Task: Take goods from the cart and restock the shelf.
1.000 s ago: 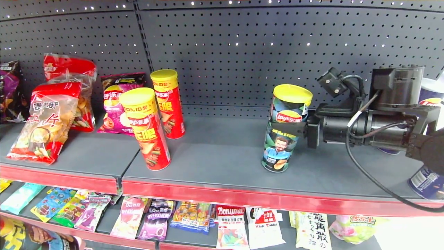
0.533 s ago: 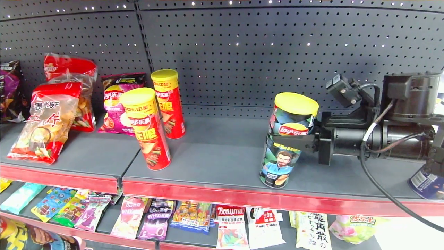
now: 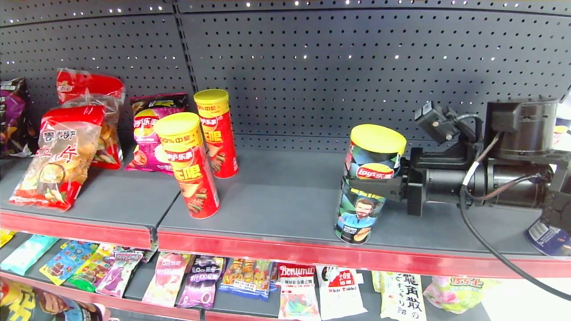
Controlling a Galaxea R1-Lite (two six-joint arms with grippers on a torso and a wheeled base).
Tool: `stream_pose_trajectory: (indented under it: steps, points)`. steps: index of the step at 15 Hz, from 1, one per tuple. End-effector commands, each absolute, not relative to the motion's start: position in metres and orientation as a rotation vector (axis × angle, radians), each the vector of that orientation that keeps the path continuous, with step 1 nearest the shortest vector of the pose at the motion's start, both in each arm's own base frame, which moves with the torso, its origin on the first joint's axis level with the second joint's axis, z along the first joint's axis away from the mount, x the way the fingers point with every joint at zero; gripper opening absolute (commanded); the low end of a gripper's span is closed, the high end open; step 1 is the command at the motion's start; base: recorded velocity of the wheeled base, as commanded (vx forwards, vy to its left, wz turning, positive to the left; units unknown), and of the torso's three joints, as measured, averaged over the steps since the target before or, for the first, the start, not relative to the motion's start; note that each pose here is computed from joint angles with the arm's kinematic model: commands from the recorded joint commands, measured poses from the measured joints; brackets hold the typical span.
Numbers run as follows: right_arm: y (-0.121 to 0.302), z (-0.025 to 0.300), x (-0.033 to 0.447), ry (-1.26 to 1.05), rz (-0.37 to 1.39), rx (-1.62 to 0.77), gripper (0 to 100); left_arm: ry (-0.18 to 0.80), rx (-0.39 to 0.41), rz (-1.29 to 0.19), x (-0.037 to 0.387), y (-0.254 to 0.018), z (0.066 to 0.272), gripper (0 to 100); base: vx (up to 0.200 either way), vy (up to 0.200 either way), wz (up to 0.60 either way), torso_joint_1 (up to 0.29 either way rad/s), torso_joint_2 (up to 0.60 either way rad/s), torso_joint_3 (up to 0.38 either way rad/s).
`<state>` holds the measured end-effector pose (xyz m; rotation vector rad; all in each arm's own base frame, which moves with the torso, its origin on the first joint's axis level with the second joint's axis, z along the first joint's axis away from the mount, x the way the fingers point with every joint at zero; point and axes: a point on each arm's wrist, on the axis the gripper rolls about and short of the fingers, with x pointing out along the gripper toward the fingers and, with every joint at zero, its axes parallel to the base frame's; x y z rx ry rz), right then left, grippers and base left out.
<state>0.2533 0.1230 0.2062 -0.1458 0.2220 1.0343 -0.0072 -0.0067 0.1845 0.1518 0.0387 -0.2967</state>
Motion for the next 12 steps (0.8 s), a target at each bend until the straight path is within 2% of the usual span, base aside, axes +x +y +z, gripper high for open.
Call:
stream_pose_trajectory:
  steps: [1,12]
  points:
    - [0.1242,0.2024,0.256,0.235,1.036,-0.145,0,0.038,0.152,-0.297,-0.0073,-0.0068,0.1845,0,0.0,0.0,0.0,0.0,0.0,0.0]
    - [0.128,0.1952,0.2603,0.256,1.065,-0.144,0,0.045,0.151,-0.296,-0.0063,-0.0067,0.1841,0,0.0,0.0,0.0,0.0,0.0,0.0]
